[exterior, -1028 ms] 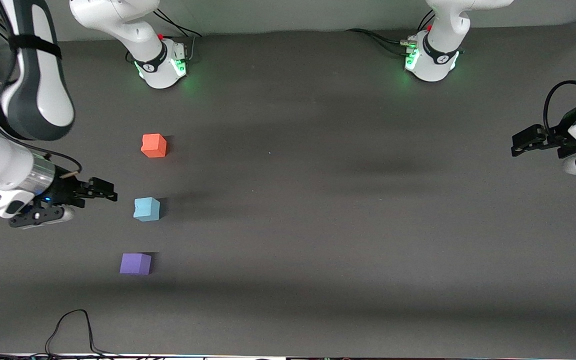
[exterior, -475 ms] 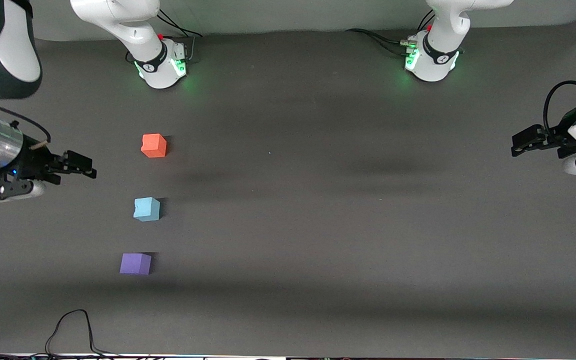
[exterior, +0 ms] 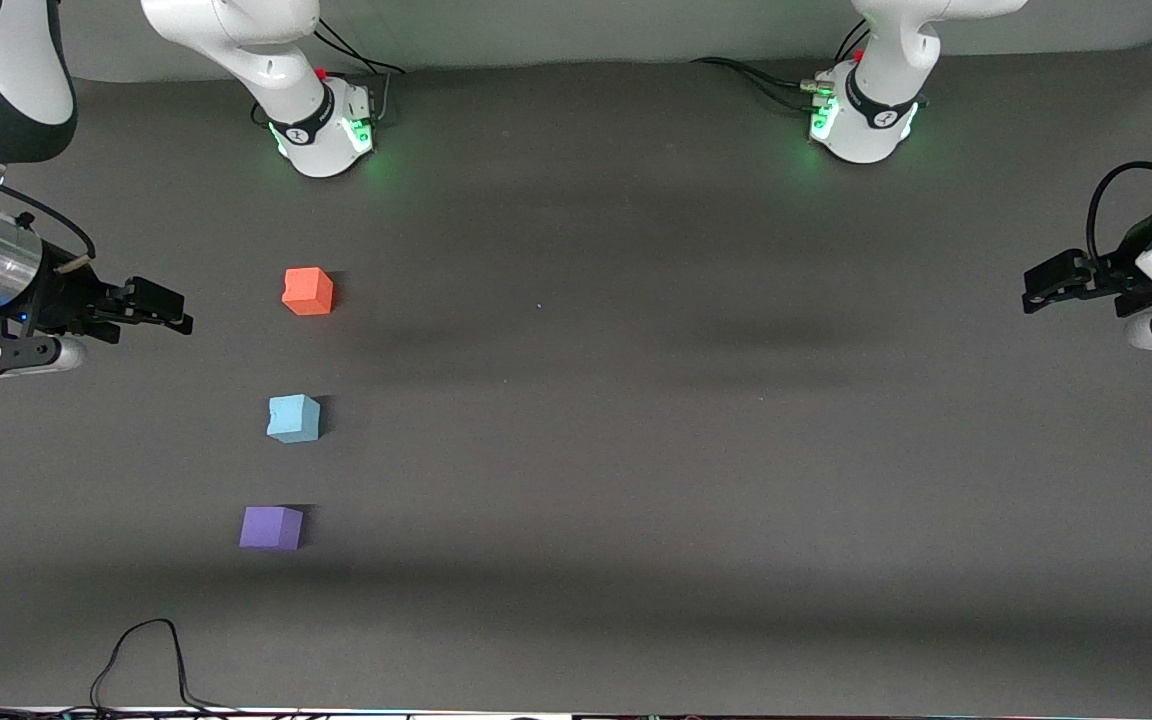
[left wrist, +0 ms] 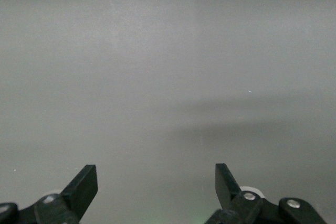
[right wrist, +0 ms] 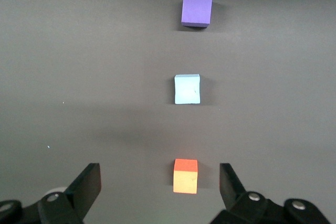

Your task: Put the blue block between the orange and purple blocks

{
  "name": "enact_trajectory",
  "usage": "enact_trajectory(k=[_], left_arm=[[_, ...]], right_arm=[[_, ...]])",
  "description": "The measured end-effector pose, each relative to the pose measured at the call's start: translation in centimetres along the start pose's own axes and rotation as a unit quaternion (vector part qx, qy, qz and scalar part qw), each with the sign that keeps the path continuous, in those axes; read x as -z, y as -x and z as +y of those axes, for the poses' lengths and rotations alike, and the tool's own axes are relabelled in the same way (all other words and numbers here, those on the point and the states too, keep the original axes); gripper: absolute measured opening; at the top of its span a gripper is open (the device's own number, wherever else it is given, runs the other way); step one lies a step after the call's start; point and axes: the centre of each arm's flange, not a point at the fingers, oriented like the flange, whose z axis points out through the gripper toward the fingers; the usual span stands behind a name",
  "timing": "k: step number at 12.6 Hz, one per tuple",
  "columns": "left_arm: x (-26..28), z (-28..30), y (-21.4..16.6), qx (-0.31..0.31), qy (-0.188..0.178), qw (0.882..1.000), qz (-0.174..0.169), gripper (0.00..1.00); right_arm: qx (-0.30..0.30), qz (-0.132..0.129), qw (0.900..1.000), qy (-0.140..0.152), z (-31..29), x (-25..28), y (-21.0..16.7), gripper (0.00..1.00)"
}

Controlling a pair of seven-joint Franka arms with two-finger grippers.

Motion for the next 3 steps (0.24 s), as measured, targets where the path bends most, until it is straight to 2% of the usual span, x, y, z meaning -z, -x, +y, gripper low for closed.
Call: enact_trajectory(k=[3], left_arm=[[-0.01,0.0,0.0,0.0,0.0,1.0,0.0,1.0]], right_arm=[[0.001,-0.003,1.0,0.001,-0.16,1.33,1.14,1.0]])
